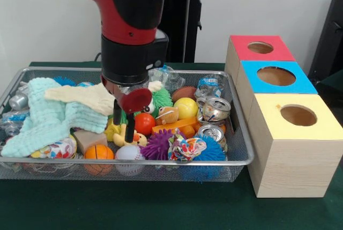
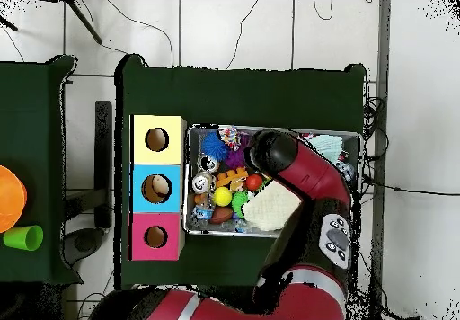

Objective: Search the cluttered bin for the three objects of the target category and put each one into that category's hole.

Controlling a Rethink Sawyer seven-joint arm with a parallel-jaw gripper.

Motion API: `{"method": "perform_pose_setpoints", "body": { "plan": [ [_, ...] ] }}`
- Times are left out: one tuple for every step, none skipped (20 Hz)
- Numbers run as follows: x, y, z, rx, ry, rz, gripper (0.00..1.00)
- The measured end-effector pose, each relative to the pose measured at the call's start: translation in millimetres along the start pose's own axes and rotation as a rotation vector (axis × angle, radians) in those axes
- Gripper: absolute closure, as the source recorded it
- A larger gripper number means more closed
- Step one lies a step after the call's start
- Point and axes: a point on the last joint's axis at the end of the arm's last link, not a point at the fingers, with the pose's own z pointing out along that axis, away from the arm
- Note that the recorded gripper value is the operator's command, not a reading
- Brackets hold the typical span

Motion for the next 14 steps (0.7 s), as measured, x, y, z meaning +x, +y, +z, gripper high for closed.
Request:
{"method": "perform_pose_setpoints", "body": {
  "plan": [
    [3.3,0,3,0.0,0.0,-0.005,0.0],
    [6.5,1,7,-0.002,0.001,-0.009,0.0],
    [11.0,2,11,-0.003,0.003,-0.014,0.0],
    [14.3,2,15,-0.005,0.006,-0.017,0.0],
    [17.7,3,18,-0.007,0.008,-0.02,0.0],
    [25.9,5,26,-0.011,0.016,-0.026,0.0],
    [29.3,6,29,-0.013,0.02,-0.028,0.0],
    [33.4,7,33,-0.015,0.024,-0.03,0.0],
    [35.9,8,36,-0.016,0.026,-0.032,0.0],
    [38.3,9,39,-0.018,0.028,-0.033,0.0],
    [41.1,10,43,-0.02,0.029,-0.035,0.0],
    [46.0,11,49,-0.025,0.029,-0.038,0.0],
    [48.5,12,53,-0.028,0.029,-0.041,0.0],
    [49.5,13,54,-0.029,0.03,-0.042,0.0]
  ]
}}
